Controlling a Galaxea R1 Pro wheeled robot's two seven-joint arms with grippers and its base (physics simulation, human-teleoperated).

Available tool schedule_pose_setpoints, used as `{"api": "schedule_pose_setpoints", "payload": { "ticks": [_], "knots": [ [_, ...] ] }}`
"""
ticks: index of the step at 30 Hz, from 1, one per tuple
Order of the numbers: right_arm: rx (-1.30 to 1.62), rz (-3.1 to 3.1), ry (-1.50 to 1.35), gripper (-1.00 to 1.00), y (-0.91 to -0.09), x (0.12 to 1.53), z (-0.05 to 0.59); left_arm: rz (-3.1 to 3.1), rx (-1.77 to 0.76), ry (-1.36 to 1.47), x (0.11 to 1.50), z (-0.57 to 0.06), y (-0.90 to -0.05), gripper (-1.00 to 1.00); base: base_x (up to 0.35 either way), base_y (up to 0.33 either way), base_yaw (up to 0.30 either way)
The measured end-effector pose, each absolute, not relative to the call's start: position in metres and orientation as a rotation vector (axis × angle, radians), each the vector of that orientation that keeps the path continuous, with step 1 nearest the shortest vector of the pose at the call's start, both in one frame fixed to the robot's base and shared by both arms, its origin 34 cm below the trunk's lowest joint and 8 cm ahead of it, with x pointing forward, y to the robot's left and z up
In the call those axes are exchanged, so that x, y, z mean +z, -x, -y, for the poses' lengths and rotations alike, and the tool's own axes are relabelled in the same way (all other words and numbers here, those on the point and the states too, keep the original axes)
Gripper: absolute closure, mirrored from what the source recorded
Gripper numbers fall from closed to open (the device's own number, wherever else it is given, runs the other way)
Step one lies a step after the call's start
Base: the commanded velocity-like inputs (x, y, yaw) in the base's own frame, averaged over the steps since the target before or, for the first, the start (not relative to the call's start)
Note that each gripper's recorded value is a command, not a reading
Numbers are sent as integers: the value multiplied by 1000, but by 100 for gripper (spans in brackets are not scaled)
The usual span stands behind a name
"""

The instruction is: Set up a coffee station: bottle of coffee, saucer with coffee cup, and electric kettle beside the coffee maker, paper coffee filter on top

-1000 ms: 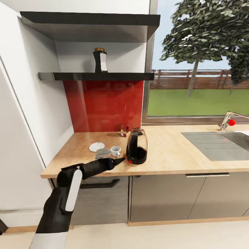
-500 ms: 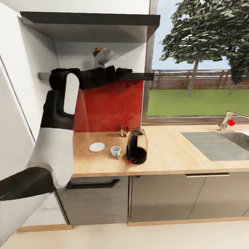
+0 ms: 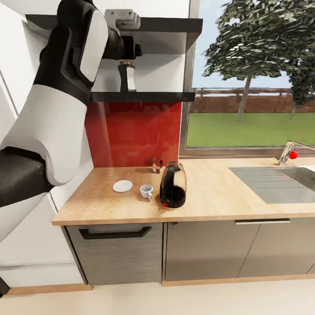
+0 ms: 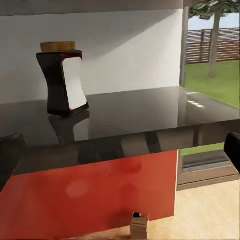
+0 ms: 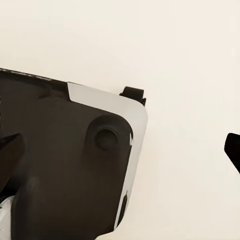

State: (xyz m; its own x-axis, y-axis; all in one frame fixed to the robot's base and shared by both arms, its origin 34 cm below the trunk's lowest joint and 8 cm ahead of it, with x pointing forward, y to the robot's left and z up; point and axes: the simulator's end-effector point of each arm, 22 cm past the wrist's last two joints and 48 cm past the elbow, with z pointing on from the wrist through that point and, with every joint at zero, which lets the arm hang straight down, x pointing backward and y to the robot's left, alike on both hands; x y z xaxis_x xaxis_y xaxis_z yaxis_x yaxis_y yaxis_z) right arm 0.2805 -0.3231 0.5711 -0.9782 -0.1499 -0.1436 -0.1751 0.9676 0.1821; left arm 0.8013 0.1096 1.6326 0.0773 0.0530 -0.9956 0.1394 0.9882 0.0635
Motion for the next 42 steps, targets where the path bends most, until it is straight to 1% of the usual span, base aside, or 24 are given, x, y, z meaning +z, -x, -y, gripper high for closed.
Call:
{"api": "schedule_pose_setpoints", "payload": {
  "ticks": [5,7,10,14,27,33,39,42],
  "knots": [
    [294,-2991,261,-100,-279,571,323,-1475,39,-127,1638,-120,-800,-100,0,0,0],
    [296,-2998,305,-100,-275,570,322,-1466,56,-120,1641,-122,-798,-100,0,0,0],
    [299,-3014,450,-100,-265,569,319,-1459,70,-114,1643,-123,-797,-100,19,0,0],
    [301,-3024,540,-100,-255,568,319,-1461,76,-113,1642,-124,-797,-100,127,0,0],
    [305,-3038,555,-100,-244,567,319,-1397,58,-97,1653,-123,-799,-100,114,0,0],
    [306,-3038,555,-100,-243,567,319,-1384,45,-87,1657,-125,-798,-100,206,0,0],
    [306,-3038,555,-100,-243,567,319,-1372,-56,-3,1662,-146,-803,-100,97,0,0],
    [306,-3038,555,-100,-243,567,319,-1375,-68,7,1660,-149,-805,-100,133,0,0]
  ]
}}
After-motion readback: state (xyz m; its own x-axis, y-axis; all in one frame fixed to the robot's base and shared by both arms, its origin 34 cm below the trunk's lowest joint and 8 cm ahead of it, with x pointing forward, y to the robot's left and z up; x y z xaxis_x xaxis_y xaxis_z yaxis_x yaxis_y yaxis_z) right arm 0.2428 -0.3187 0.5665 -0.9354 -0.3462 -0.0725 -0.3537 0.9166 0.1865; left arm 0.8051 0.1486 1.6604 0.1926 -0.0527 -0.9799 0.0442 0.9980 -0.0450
